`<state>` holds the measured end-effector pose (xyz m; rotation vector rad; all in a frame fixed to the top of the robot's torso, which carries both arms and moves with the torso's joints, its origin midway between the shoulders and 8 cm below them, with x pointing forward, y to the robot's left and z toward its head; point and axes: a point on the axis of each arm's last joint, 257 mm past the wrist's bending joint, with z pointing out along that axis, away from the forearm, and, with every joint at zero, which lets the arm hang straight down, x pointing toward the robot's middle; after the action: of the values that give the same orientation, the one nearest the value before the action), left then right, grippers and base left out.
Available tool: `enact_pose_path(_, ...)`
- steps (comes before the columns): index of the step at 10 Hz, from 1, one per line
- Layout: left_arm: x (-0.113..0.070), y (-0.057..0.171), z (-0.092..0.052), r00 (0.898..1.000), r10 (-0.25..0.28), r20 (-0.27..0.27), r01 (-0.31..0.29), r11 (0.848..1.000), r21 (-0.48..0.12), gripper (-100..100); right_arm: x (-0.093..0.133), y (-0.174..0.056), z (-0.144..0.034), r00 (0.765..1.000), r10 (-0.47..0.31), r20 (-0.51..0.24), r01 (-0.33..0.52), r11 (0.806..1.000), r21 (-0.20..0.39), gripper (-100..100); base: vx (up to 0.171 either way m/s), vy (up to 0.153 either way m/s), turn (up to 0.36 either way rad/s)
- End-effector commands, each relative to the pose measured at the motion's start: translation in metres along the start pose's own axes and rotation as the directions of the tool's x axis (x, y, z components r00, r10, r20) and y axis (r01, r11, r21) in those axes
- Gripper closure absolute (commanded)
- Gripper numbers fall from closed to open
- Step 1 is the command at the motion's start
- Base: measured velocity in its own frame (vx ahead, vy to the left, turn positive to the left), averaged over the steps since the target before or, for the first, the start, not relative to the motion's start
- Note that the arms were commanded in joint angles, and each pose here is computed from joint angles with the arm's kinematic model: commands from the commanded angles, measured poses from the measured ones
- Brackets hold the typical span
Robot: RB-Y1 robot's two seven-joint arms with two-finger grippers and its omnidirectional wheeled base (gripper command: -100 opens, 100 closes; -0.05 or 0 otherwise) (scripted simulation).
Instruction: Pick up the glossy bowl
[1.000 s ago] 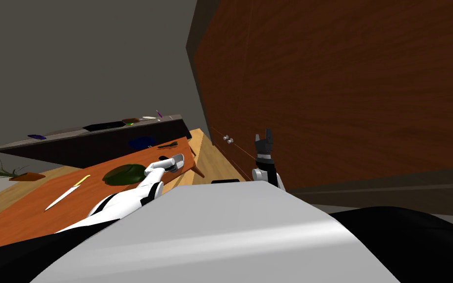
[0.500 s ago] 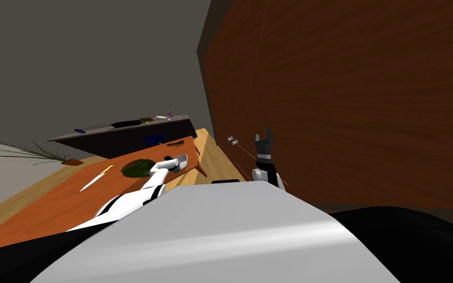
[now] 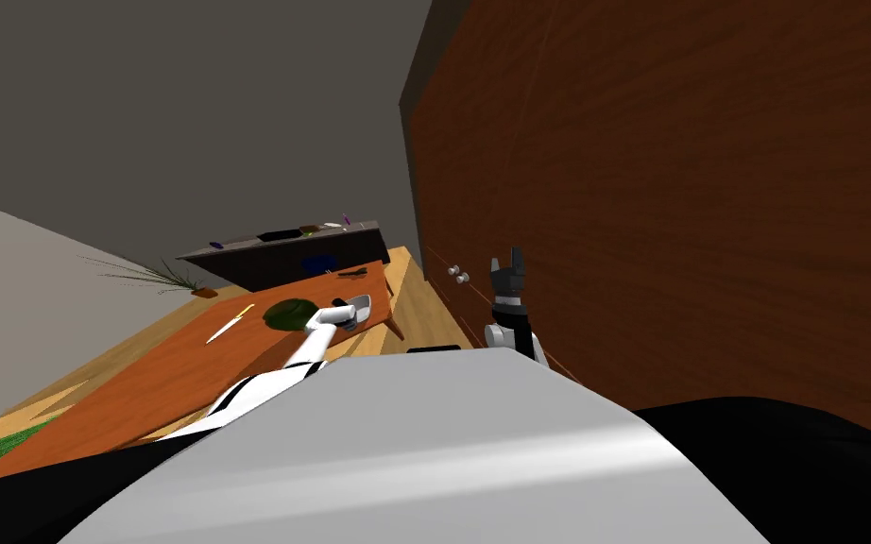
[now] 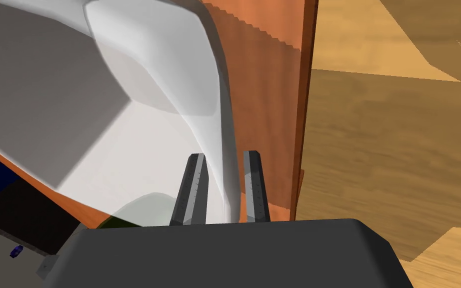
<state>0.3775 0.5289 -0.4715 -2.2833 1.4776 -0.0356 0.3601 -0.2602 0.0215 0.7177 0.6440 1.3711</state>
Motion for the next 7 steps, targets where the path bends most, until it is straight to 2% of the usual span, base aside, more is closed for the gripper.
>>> enact_pose_path(1, 0.019, 0.0, -0.004, 0.999, 0.049, -0.017, -0.049, 0.999, 0.016, 100, 0.0, 0.0, 0.0, 1.0, 0.0, 0.0, 0.0, 1.0, 0.0, 0, 0.121, 0.049, 0.362)
enact_pose_path(2, 0.042, 0.031, 0.0, 0.993, 0.12, -0.023, -0.121, 0.992, -0.034, 100, 0.0, 0.0, 0.0, 1.0, 0.0, 0.0, 0.0, 1.0, 0.0, 0, 0.149, 0.063, 0.408)
enact_pose_path(3, 0.058, 0.008, -0.013, 0.99, 0.137, -0.043, -0.136, 0.99, 0.028, 100, 0.0, 0.0, 0.0, 1.0, 0.0, 0.0, 0.0, 1.0, 0.0, 0, 0.129, 0.05, 0.446)
enact_pose_path(4, 0.08, 0.029, -0.016, 0.979, 0.198, -0.053, -0.198, 0.98, 0.006, 100, 0.0, 0.0, 0.0, 1.0, 0.0, 0.0, 0.0, 1.0, 0.0, 0, 0.121, 0.035, 0.458)
enact_pose_path(5, 0.088, 0.038, -0.013, 0.975, 0.213, -0.062, -0.214, 0.977, -0.007, 100, 0.0, 0.0, 0.0, 1.0, 0.0, 0.0, 0.0, 1.0, 0.0, 0, 0.121, 0.023, 0.422)
enact_pose_path(7, 0.096, 0.02, -0.024, 0.974, 0.217, -0.071, -0.215, 0.976, 0.041, 100, 0.0, 0.0, 0.0, 1.0, 0.0, 0.0, 0.0, 1.0, 0.0, 0, 0.037, 0.004, 0.057)
